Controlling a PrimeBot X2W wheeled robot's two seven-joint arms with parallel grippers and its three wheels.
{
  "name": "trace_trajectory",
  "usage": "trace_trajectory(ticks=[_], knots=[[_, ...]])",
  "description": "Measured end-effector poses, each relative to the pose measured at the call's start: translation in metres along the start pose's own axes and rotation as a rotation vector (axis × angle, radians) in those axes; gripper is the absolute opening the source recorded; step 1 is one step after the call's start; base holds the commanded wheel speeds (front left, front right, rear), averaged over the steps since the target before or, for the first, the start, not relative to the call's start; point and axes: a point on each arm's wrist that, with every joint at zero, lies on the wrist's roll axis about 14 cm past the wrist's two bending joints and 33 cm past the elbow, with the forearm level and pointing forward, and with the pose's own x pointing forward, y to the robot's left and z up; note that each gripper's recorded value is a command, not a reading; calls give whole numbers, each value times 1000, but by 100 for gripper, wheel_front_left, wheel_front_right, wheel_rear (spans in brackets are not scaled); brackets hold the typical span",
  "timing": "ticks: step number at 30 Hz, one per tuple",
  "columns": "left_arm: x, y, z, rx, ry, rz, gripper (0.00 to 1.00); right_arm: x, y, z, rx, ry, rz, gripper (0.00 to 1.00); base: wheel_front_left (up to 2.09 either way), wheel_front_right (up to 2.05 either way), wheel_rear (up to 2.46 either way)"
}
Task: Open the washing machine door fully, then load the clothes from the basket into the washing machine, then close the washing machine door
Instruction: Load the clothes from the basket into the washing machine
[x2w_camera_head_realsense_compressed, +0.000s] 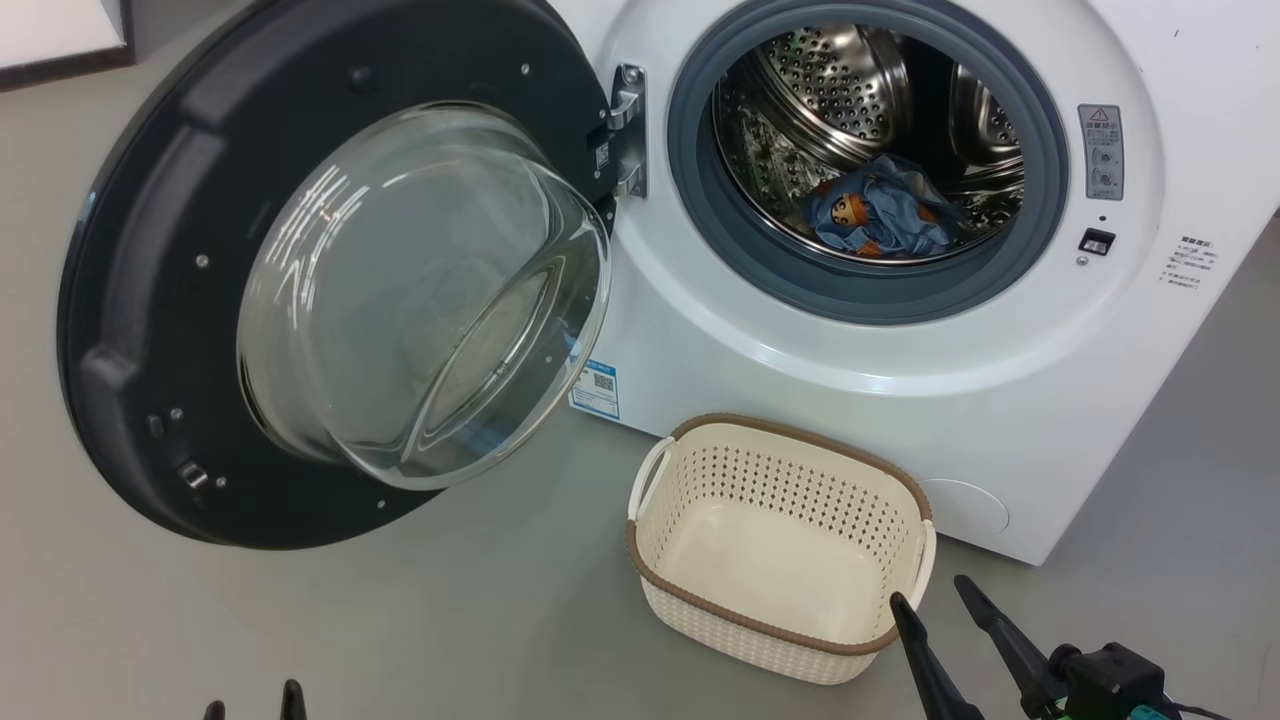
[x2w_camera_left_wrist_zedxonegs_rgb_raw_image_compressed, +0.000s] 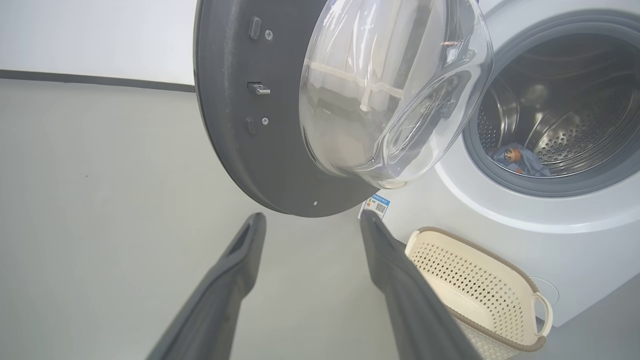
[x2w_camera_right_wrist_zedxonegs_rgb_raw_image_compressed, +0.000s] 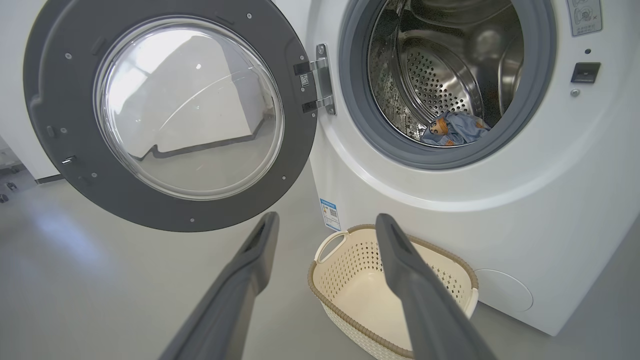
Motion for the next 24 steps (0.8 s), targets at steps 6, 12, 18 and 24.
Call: trace_trajectory(ticks=[6, 12, 18, 24], knots=[[0, 6, 3, -18, -8, 32, 44, 5, 1, 3, -2, -8, 9, 100, 0, 0, 0], [-1, 29, 10, -73, -33, 110, 0, 5, 2, 2, 0, -7, 10, 100, 0, 0, 0], [-2, 64, 27, -89, -90, 191, 0, 6, 2, 1, 4, -4, 10, 100, 0, 0, 0], [7, 111, 59, -127, -206, 310, 0, 5, 0, 0, 10, -3, 4, 100, 0, 0, 0]])
